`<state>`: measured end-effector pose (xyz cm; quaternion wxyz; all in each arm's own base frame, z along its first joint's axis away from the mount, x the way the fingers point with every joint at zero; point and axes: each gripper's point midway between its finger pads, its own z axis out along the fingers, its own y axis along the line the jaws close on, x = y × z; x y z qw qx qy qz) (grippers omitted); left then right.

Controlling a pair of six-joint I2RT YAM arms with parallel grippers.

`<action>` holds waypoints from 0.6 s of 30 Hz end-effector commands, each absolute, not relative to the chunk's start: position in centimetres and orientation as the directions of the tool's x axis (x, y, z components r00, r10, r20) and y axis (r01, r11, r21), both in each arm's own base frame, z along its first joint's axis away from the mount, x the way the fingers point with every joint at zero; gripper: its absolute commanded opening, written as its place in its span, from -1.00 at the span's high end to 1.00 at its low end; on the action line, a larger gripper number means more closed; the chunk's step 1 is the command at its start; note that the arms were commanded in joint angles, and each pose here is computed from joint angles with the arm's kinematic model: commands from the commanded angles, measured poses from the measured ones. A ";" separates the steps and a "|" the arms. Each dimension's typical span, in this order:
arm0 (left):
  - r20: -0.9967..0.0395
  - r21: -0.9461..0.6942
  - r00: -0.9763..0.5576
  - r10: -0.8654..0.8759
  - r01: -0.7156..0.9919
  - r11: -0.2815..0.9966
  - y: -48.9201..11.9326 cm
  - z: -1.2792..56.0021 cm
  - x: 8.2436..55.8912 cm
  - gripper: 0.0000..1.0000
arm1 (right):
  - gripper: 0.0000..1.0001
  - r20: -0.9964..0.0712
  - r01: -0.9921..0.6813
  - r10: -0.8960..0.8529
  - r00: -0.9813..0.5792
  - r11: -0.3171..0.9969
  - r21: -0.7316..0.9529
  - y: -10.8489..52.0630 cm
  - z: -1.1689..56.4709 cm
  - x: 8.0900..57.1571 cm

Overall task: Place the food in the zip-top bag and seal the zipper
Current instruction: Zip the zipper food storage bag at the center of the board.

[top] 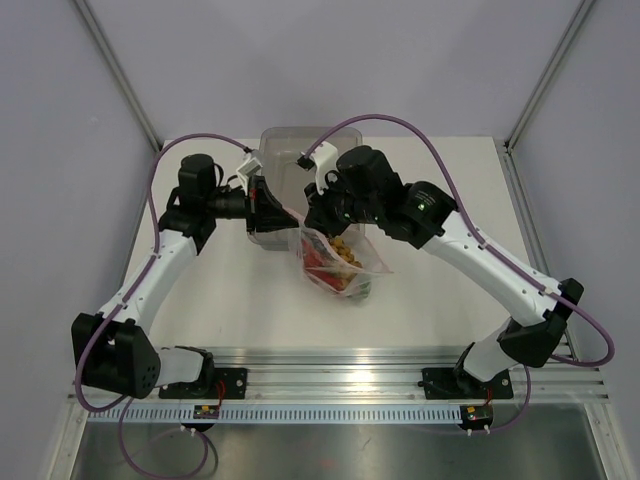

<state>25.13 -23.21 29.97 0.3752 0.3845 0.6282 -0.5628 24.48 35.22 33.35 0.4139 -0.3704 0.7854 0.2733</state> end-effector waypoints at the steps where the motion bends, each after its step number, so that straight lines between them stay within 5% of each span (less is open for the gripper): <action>1: -0.940 -0.337 -0.340 0.006 0.934 0.122 -22.1 32.0 26.3 1.00 | 1.00 -0.853 -0.798 -0.356 -0.382 0.593 0.110 33.3 34.4 23.1; 18: -0.941 -0.336 -0.336 -0.039 0.917 0.216 -19.3 32.2 28.2 1.00 | 1.00 -0.844 -0.802 -0.416 -0.340 0.597 0.029 29.4 33.0 21.5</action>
